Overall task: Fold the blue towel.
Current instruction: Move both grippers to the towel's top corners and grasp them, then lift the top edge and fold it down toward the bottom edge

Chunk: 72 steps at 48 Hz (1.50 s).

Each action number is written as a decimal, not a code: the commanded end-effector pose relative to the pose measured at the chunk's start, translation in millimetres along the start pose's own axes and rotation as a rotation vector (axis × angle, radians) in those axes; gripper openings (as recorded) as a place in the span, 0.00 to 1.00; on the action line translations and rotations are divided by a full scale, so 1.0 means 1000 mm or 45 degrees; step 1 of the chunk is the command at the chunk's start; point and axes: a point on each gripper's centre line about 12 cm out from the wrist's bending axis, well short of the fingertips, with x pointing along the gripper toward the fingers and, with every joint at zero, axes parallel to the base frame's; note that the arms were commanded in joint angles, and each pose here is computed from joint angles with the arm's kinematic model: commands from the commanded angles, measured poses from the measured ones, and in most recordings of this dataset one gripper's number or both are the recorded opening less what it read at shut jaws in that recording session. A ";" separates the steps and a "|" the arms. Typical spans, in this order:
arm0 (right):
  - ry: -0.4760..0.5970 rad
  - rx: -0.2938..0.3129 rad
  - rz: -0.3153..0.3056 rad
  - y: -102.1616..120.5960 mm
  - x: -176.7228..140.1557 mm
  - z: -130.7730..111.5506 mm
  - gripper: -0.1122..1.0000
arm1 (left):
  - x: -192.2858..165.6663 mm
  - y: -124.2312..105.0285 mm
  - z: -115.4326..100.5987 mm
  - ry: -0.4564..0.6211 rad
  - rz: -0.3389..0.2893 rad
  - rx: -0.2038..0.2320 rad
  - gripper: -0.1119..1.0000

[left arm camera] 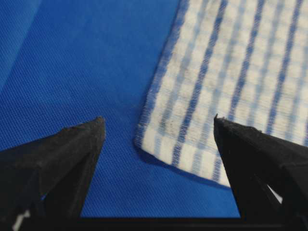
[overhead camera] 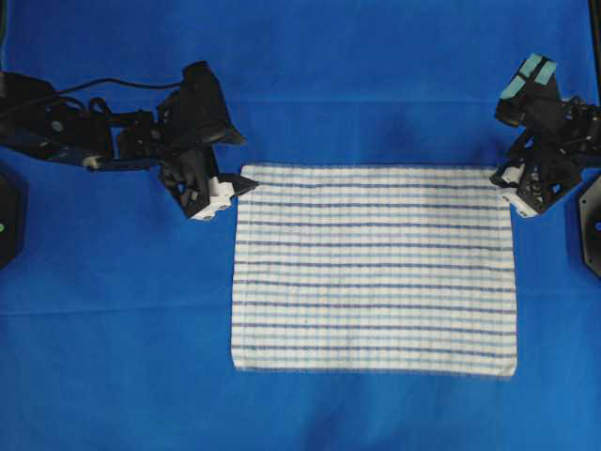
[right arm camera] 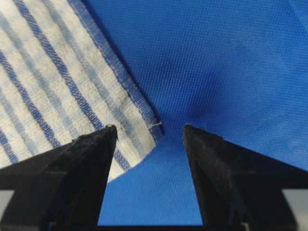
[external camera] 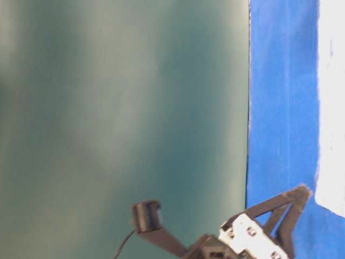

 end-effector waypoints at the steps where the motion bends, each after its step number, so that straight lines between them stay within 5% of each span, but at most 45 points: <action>1: -0.024 0.001 0.002 0.000 0.003 0.004 0.65 | 0.004 0.002 0.008 -0.022 0.005 -0.007 0.90; 19: 0.025 -0.005 -0.006 -0.001 0.015 0.000 0.59 | 0.011 0.001 -0.011 0.115 0.010 0.006 0.80; 28: 0.021 -0.009 -0.006 0.000 0.015 0.001 0.15 | 0.012 -0.008 -0.015 0.181 -0.008 0.048 0.39; 36: 0.013 -0.011 -0.004 0.000 0.014 0.002 0.14 | 0.012 -0.010 -0.015 0.186 -0.012 0.052 0.12; 72: -0.194 0.012 0.045 0.004 -0.021 0.020 0.14 | -0.017 -0.013 0.022 0.017 -0.030 0.059 0.11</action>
